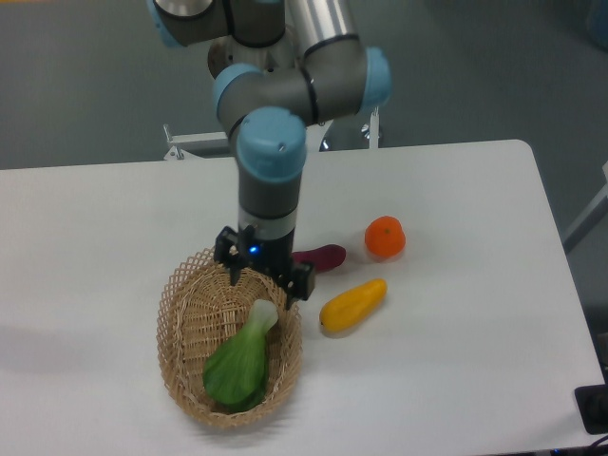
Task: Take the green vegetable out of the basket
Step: 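Move the open gripper over the basket above the bok choy, then lower the gripper onto the bok choy stem and close it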
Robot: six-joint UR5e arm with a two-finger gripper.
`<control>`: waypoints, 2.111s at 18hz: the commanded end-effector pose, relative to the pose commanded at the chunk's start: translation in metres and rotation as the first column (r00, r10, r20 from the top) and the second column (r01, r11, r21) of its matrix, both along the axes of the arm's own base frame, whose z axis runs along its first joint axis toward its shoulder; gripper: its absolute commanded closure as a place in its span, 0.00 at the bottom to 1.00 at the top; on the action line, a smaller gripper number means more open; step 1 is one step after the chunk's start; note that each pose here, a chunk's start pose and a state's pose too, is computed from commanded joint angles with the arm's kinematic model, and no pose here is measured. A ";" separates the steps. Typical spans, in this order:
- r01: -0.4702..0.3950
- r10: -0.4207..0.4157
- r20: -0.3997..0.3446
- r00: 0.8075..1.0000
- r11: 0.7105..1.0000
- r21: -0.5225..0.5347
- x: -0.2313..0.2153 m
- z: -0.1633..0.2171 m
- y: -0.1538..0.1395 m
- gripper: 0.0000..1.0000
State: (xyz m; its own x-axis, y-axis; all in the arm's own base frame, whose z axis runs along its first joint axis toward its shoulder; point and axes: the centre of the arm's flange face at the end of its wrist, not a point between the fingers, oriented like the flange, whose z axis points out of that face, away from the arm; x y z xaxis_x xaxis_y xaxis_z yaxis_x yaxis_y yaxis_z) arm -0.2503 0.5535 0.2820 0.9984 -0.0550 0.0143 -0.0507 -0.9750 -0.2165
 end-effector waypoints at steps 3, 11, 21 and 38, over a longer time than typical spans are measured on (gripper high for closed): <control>-0.005 0.005 -0.002 1.000 1.000 -0.014 -0.003 -0.015 0.004 0.00; -0.002 0.002 0.001 1.000 1.000 -0.023 -0.008 -0.045 0.010 0.00; -0.006 0.002 -0.042 0.999 0.996 -0.087 -0.014 -0.068 0.009 0.00; -0.005 -0.002 -0.073 0.997 0.995 -0.098 -0.008 -0.062 0.012 0.71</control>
State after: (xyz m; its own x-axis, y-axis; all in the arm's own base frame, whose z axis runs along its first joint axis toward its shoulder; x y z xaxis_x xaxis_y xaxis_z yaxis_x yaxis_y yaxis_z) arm -0.2582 0.5653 0.2201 0.9970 -0.0557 -0.0529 -0.0615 -0.9914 -0.1158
